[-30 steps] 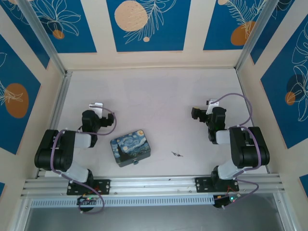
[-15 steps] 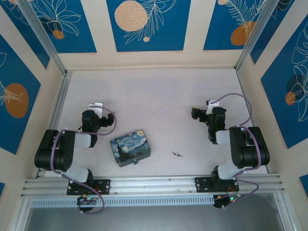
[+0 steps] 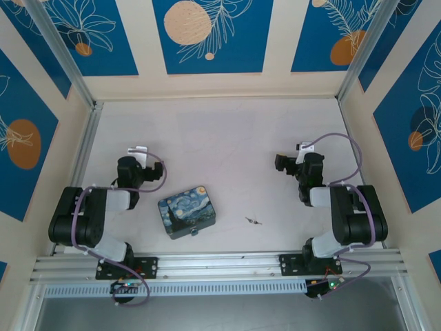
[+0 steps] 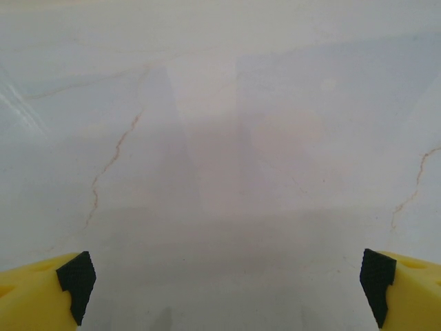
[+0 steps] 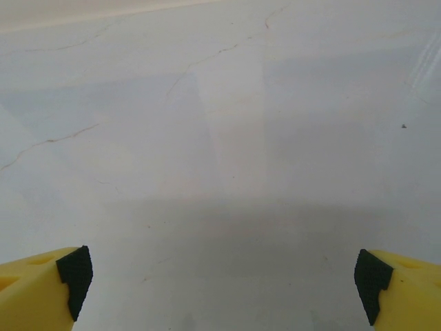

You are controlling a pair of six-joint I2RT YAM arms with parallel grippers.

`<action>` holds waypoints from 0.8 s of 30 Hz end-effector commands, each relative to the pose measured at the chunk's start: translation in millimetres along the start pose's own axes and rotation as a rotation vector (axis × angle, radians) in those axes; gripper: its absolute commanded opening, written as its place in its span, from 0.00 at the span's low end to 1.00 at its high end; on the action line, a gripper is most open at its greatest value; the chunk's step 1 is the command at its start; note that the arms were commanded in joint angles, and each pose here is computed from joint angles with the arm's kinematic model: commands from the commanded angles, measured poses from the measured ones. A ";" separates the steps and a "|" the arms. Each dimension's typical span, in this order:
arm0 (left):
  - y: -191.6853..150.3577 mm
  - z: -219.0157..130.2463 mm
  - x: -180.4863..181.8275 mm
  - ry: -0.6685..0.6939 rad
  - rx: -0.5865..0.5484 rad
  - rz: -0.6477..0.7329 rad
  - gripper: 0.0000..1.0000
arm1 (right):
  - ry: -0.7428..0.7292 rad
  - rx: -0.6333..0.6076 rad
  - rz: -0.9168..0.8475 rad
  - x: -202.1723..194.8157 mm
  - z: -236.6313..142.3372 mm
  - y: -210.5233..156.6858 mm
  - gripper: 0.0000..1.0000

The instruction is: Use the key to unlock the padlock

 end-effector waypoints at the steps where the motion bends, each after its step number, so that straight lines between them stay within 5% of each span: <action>1: 36.6 -6.1 14.7 0.059 0.004 -0.024 1.00 | -0.026 -0.041 0.024 3.2 -13.4 49.6 1.00; 5: 53.0 -22.5 21.1 0.102 0.030 -0.101 1.00 | -0.109 0.048 0.243 -2.6 -23.7 72.0 0.99; 8: 64.5 -40.1 21.3 0.102 0.090 -0.205 1.00 | -0.227 0.230 0.431 -13.9 -28.1 72.0 0.99; 18: 50.0 -98.7 -1.0 0.016 0.538 -0.559 1.00 | 0.182 0.523 0.517 55.4 -45.4 37.9 0.98; 24: 22.4 -145.3 -23.9 -0.113 0.629 -0.703 1.00 | 0.256 0.664 0.375 127.8 -88.0 -7.0 0.95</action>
Point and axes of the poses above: each hand's point on the last joint's axis, 136 mm out from that joint toward the fingers, its own z axis out along the fingers, its own x axis along the line the jaws close on, y = z × x, the point moved 6 cm from there along -z, back along the fingers, and after that the axes turned 2 degrees about z, right-handed, at the moved point
